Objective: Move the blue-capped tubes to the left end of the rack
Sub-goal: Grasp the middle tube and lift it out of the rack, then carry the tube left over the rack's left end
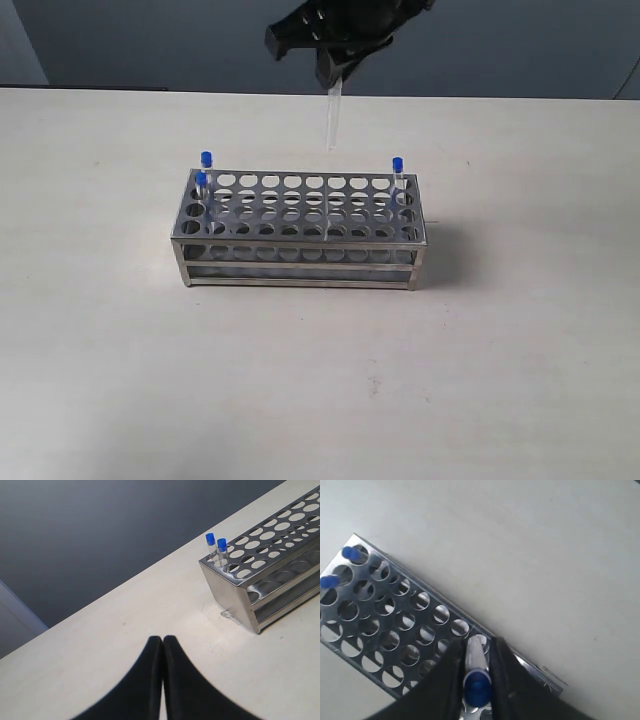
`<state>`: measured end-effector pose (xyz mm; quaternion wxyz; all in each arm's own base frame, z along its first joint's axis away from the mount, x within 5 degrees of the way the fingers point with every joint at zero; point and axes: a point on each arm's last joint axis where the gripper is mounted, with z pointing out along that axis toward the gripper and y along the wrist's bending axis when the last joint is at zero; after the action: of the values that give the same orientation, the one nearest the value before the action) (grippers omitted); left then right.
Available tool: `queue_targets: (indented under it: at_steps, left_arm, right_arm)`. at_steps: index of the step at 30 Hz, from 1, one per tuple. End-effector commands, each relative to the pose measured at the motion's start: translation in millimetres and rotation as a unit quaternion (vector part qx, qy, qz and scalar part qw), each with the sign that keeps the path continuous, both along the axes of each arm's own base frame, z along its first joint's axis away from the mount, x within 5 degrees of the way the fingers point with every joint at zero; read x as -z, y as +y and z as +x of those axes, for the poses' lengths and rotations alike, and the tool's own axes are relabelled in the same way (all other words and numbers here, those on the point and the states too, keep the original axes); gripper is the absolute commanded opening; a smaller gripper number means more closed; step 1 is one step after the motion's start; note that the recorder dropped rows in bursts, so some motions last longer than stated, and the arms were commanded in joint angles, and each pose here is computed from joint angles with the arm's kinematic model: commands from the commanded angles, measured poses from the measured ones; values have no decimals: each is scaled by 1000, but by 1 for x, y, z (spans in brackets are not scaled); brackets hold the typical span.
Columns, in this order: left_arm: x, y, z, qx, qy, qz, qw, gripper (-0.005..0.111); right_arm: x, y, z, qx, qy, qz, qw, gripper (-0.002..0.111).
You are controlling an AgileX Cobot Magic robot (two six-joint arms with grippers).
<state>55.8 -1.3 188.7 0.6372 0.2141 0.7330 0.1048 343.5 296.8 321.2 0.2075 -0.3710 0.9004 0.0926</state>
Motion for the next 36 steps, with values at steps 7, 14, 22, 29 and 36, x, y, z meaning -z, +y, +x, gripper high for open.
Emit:
queue_targets:
  at_steps: [7, 14, 22, 29, 36]
  left_arm:
    - [-2, -1, 0, 3, -2, -5, 1000, 1]
    - [-2, -1, 0, 3, -3, -4, 1000, 1]
    - [-2, -1, 0, 3, -3, -4, 1000, 1]
    - [-2, -1, 0, 3, -3, -4, 1000, 1]
    - [-2, -1, 0, 3, -3, -4, 1000, 1]
  right_arm:
    - [-4, 55, -59, -143, 2, 16, 990, 0]
    - [20, 85, -83, -201, 14, -7, 979, 0]
    - [29, 98, -79, -216, 0, 2, 976, 0]
    - [15, 108, -74, -222, -35, 40, 974, 0]
    - [35, 114, -64, -227, -36, 31, 973, 0]
